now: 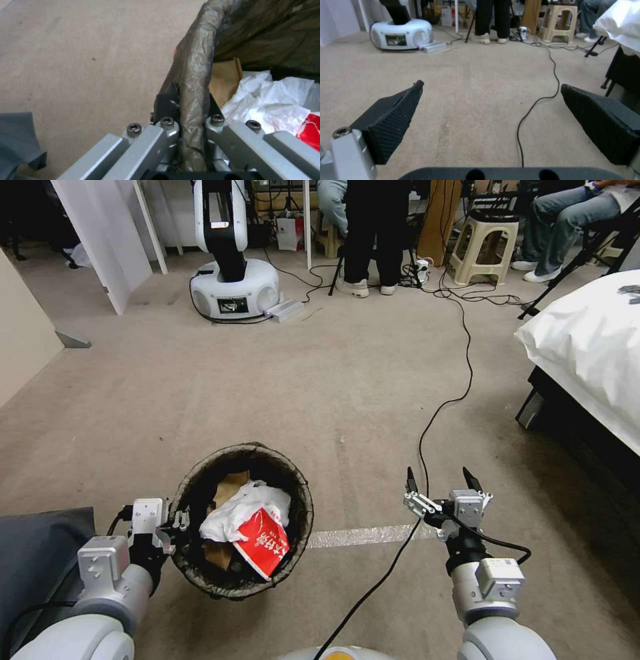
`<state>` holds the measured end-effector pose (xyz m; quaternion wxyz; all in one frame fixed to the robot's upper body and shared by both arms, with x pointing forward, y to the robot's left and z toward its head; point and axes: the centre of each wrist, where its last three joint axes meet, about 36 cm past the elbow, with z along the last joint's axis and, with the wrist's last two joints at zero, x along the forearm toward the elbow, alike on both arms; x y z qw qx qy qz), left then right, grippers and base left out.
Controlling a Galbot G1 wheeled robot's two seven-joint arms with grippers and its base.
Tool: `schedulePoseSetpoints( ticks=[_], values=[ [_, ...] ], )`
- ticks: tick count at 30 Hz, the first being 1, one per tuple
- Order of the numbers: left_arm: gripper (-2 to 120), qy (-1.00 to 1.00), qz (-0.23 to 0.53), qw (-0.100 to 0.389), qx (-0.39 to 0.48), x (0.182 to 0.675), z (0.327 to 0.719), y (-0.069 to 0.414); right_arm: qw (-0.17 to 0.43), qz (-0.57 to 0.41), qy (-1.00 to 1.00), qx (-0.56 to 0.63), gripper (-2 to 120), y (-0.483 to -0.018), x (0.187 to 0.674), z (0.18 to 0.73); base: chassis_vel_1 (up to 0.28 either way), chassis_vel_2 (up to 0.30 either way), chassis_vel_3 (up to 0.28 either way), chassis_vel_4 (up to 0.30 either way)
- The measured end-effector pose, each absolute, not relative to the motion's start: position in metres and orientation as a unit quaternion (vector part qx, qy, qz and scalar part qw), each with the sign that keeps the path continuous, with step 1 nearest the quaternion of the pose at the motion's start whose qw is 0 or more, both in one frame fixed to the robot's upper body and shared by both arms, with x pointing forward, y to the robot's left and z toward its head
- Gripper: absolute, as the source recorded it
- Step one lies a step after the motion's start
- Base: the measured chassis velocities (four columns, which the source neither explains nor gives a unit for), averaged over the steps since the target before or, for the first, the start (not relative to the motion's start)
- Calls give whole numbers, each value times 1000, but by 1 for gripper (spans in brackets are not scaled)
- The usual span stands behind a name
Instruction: Pick up the trash bin, then pick up the garbage from the floor and place it into the trash bin.
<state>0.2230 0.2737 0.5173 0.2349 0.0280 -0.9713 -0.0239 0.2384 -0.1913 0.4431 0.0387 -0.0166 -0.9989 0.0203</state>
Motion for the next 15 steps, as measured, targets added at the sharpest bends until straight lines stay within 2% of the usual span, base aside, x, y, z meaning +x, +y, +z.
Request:
schedulePoseSetpoints(
  ticks=[8,15],
  values=[
    [1,-974,-18,222,37,221,517,276,39,20,-999,-17,100,-191,238,443,0,0,0,0],
    [1,-967,-4,252,44,225,520,277,40,21,-999,-17,100,-191,238,442,0,0,0,0]
  ],
)
